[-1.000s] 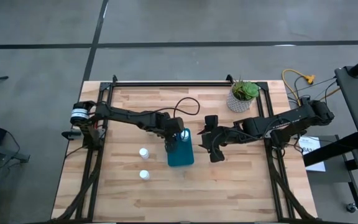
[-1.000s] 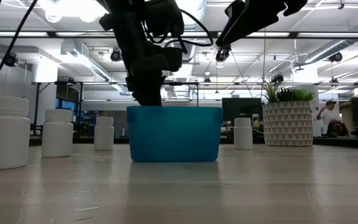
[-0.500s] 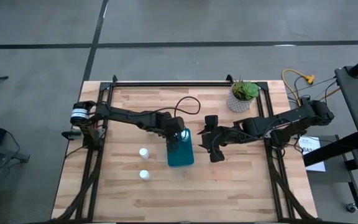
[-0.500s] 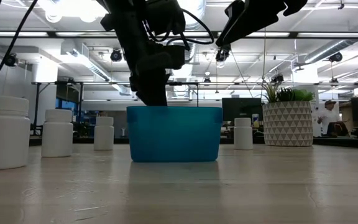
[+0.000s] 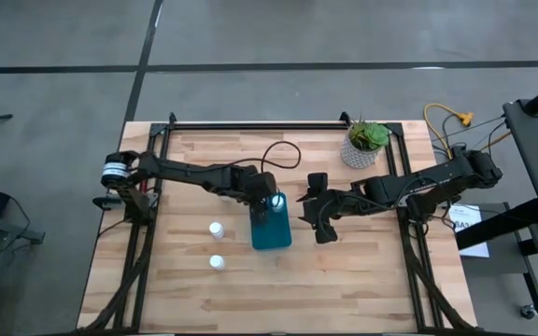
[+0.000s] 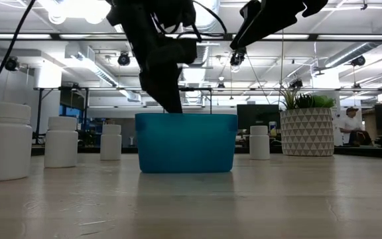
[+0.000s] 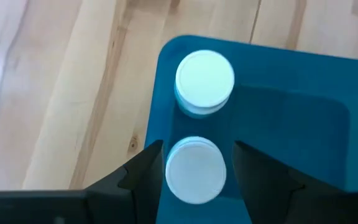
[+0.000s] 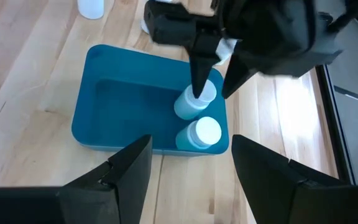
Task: Pick and place pill bottles into a basket
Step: Put the white pill bottle into the blue bin
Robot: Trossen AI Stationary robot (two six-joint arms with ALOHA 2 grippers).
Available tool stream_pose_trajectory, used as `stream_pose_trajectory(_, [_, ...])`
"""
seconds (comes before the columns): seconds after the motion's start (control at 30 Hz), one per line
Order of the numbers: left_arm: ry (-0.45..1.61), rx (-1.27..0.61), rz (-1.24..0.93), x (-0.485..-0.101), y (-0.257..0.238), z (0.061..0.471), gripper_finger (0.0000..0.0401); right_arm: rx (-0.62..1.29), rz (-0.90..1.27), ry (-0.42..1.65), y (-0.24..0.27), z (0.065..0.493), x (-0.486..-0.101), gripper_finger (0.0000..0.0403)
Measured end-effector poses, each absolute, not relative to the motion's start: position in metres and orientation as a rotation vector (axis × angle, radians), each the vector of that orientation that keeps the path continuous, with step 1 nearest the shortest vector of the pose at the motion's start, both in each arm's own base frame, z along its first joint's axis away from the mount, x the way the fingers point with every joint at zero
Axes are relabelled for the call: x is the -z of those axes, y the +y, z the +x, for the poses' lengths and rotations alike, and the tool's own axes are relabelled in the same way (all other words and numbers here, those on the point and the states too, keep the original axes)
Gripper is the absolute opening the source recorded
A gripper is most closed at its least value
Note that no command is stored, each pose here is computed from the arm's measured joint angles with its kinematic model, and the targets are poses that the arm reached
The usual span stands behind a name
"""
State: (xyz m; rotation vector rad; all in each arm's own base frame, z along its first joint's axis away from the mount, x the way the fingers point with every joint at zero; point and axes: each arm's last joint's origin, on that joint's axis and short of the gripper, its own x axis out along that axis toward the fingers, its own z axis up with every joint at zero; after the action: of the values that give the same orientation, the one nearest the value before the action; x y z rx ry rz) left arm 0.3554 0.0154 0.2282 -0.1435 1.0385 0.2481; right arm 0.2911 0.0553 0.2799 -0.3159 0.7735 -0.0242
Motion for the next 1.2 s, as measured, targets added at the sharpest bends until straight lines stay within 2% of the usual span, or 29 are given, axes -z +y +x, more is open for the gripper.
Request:
stream_pose_trajectory(0.47, [0.95,-0.259,-0.152,-0.262,0.011,0.33,0.0173,0.025,-0.315,0.774,0.055,0.291,-0.28,0.0215])
stream_pose_trajectory(1.07, [0.875,-0.134,-0.074,-0.28,-0.034,0.282,0.0173,0.024,-0.33,0.789,0.055,0.29,-0.278,0.0215])
stream_pose_trajectory(1.2, [0.759,-0.128,-0.068,-0.283,-0.041,0.271,0.0173,0.065,-0.366,0.804,0.053,0.289,-0.275,0.0215])
